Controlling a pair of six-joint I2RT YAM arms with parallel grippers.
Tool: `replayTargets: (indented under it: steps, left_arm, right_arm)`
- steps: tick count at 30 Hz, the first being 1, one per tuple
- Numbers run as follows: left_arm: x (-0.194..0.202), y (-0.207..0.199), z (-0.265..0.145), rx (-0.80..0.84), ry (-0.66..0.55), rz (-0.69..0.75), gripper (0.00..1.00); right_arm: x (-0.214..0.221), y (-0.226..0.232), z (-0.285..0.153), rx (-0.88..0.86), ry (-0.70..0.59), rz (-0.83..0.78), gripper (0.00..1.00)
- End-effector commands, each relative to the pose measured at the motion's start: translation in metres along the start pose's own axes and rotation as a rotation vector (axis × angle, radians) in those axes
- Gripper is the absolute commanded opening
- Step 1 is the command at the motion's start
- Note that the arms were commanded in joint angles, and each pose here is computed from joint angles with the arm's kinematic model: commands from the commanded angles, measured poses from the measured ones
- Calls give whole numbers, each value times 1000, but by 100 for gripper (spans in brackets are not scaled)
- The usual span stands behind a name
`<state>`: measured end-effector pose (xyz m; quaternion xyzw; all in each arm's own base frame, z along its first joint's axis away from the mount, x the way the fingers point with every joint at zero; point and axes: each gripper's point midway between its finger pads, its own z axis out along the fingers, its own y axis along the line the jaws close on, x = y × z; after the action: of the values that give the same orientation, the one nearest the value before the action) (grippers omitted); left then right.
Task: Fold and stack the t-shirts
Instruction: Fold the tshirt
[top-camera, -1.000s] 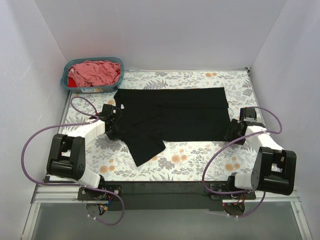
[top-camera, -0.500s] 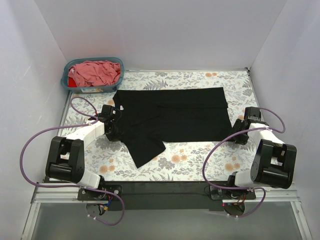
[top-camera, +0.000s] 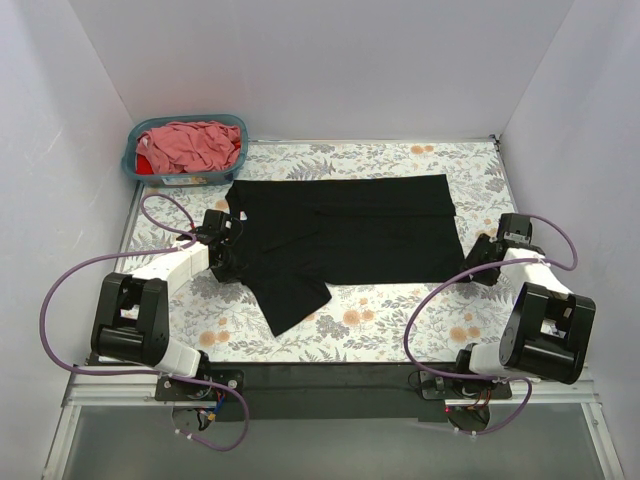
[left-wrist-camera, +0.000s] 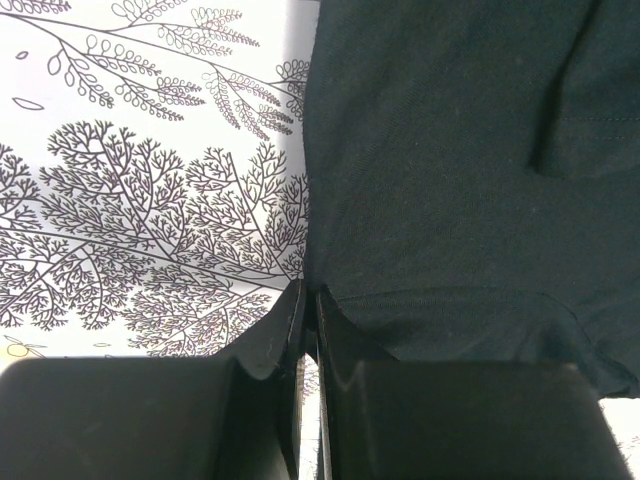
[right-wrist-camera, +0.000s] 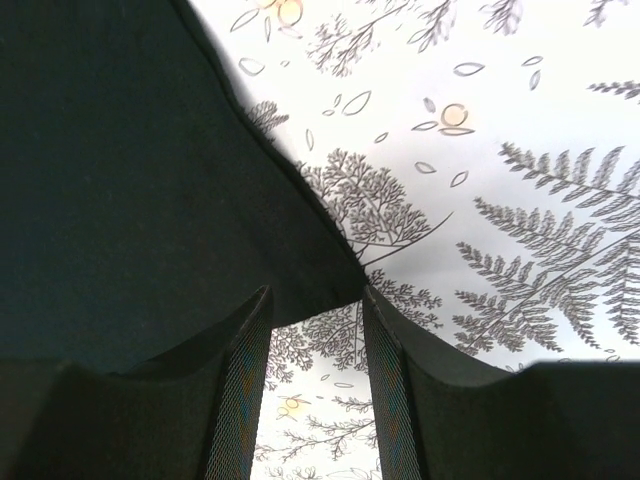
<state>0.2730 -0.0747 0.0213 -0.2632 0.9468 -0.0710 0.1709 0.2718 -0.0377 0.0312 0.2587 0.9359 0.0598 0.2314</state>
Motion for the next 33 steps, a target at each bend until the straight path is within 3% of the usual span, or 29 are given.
replayTargets:
  steps: [1, 15, 23, 31, 33]
  left_arm:
    - [-6, -1, -11, 8, -29, 16, 0]
    - [-5, -1, -12, 4, -25, 18, 0]
    - [-7, -2, -12, 6, -25, 19, 0]
    - [-7, -2, -15, 5, -26, 24, 0]
    - [-7, -1, -16, 4, -27, 24, 0]
  right_arm:
    - [-23, 5, -5, -34, -75, 36, 48]
    - [3, -11, 15, 5, 6, 78, 47]
    - [19, -13, 15, 12, 64, 83, 40]
    - [20, -10, 9, 0, 92, 64, 21]
    - [20, -11, 7, 5, 96, 60, 9]
